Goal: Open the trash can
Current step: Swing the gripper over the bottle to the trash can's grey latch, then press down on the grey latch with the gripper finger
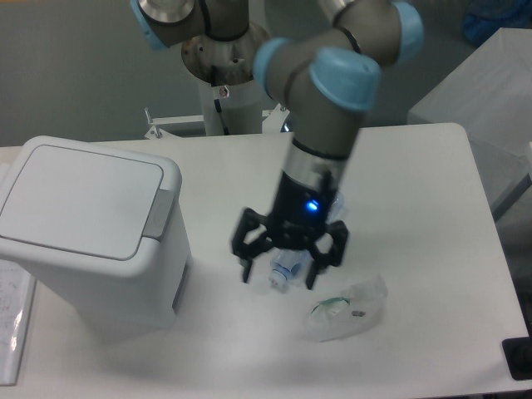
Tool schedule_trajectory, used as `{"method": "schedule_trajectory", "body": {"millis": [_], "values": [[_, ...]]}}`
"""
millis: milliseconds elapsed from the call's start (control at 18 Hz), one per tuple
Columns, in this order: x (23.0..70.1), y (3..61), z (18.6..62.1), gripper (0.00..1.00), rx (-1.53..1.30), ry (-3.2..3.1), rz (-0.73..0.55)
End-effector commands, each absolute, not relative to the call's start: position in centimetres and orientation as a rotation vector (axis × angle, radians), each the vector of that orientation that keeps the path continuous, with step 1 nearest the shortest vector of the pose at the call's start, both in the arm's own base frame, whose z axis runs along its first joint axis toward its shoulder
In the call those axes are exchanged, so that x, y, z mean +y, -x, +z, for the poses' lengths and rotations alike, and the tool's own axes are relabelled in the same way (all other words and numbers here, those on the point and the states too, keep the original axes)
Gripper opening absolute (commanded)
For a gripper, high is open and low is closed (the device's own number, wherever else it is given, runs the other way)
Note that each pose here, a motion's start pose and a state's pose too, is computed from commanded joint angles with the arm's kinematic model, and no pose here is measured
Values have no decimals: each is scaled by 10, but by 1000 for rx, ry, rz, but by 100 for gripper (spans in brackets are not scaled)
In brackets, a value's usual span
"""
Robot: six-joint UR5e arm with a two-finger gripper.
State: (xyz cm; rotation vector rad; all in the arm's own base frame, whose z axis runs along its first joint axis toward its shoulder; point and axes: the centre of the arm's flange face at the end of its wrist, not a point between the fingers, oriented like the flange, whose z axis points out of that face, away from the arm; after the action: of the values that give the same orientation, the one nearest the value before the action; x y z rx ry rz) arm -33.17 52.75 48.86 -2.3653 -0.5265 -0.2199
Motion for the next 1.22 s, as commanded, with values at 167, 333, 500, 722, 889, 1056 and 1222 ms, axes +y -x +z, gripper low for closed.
{"method": "schedule_trajectory", "body": {"millis": [167,333,500,722,889,1056,1222], "values": [[509,297,492,100,-492,2366,-238],[488,271,486,100,-476,2383,-241],[488,271,486,100,-477,2381,-241],[497,280,473,100,-475,2389,-244],[502,285,467,100,-454,2396,-237],[502,286,468,100,-442,2397,-231],[503,286,465,100,-445,2401,-236]]}}
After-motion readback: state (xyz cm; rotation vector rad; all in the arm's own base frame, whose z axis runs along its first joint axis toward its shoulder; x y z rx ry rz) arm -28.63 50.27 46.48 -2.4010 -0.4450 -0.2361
